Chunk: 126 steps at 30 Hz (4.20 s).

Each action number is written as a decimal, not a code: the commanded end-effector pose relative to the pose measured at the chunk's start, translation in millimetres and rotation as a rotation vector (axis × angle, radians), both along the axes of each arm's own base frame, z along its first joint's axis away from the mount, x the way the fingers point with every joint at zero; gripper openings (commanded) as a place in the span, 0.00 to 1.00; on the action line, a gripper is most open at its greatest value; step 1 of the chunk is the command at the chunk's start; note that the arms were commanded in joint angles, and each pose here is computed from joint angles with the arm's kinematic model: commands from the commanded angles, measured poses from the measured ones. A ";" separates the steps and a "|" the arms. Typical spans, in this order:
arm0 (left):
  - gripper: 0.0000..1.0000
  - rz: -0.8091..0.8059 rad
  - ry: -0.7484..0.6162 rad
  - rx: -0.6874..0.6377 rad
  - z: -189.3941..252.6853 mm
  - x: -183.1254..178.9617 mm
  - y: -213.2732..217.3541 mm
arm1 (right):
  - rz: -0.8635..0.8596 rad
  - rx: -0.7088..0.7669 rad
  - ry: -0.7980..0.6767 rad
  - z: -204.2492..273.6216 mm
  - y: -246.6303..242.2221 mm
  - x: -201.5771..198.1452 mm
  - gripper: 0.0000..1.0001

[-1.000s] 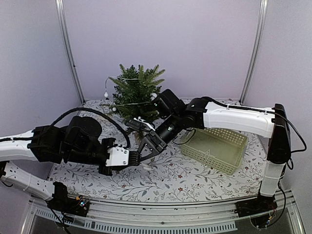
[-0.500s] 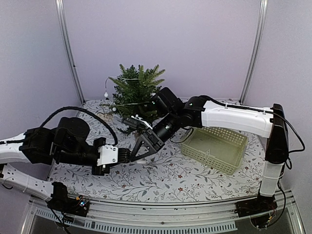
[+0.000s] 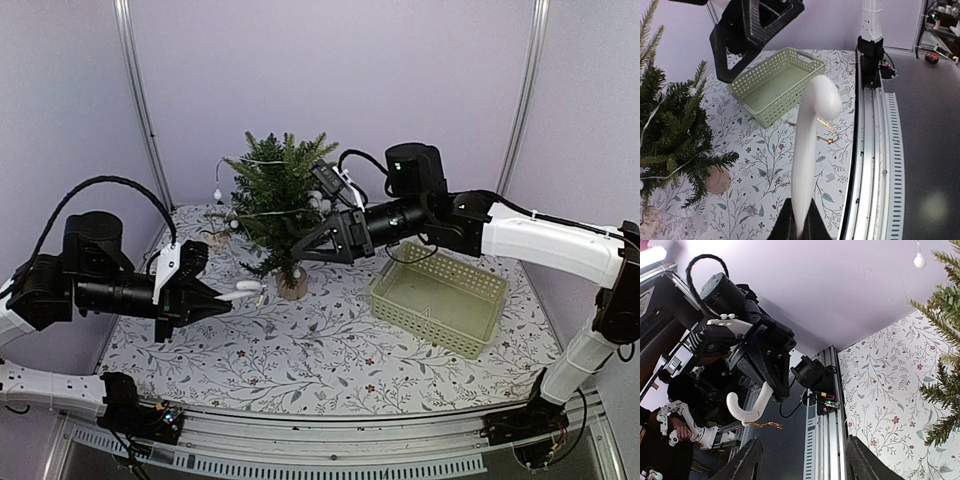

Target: Decorate the small christmas tree

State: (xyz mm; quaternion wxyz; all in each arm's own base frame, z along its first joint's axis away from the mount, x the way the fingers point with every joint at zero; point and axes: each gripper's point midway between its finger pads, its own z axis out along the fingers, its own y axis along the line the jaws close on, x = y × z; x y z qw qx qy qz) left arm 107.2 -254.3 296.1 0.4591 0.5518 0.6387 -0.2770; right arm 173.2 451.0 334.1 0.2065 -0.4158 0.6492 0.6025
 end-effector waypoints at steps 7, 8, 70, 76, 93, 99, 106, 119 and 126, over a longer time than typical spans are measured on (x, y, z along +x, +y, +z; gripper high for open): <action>0.00 0.045 0.160 -0.181 31.9 18.3 0.4 | -0.028 0.094 -0.141 17.2 17.2 -24.0 0.50; 0.00 0.065 0.179 -0.189 31.9 24.0 0.2 | -0.044 0.090 -0.158 15.5 18.9 -23.8 0.48; 0.00 0.243 0.350 -0.173 -7.3 74.1 10.3 | -0.292 -0.152 -0.241 -26.8 41.1 15.7 0.38; 0.00 0.242 0.352 -0.138 -14.1 73.7 11.1 | -0.304 -0.137 -0.304 -13.3 34.1 16.5 0.37; 0.00 0.241 0.363 -0.127 -19.9 76.6 8.3 | -0.257 -0.105 -0.376 6.9 33.6 9.5 0.29; 0.00 0.228 0.371 -0.125 -21.4 75.3 6.5 | -0.245 -0.085 -0.398 15.0 41.6 10.2 0.23; 0.00 0.231 0.369 -0.125 -21.1 75.3 7.2 | -0.267 -0.126 -0.390 4.8 49.8 19.0 0.25; 0.00 0.242 0.366 -0.133 -20.4 74.9 9.8 | -0.300 -0.219 -0.377 -24.3 44.8 26.5 0.27; 0.00 0.242 0.366 -0.133 -21.7 75.1 9.6 | -0.301 -0.217 -0.378 -24.5 37.7 22.8 0.25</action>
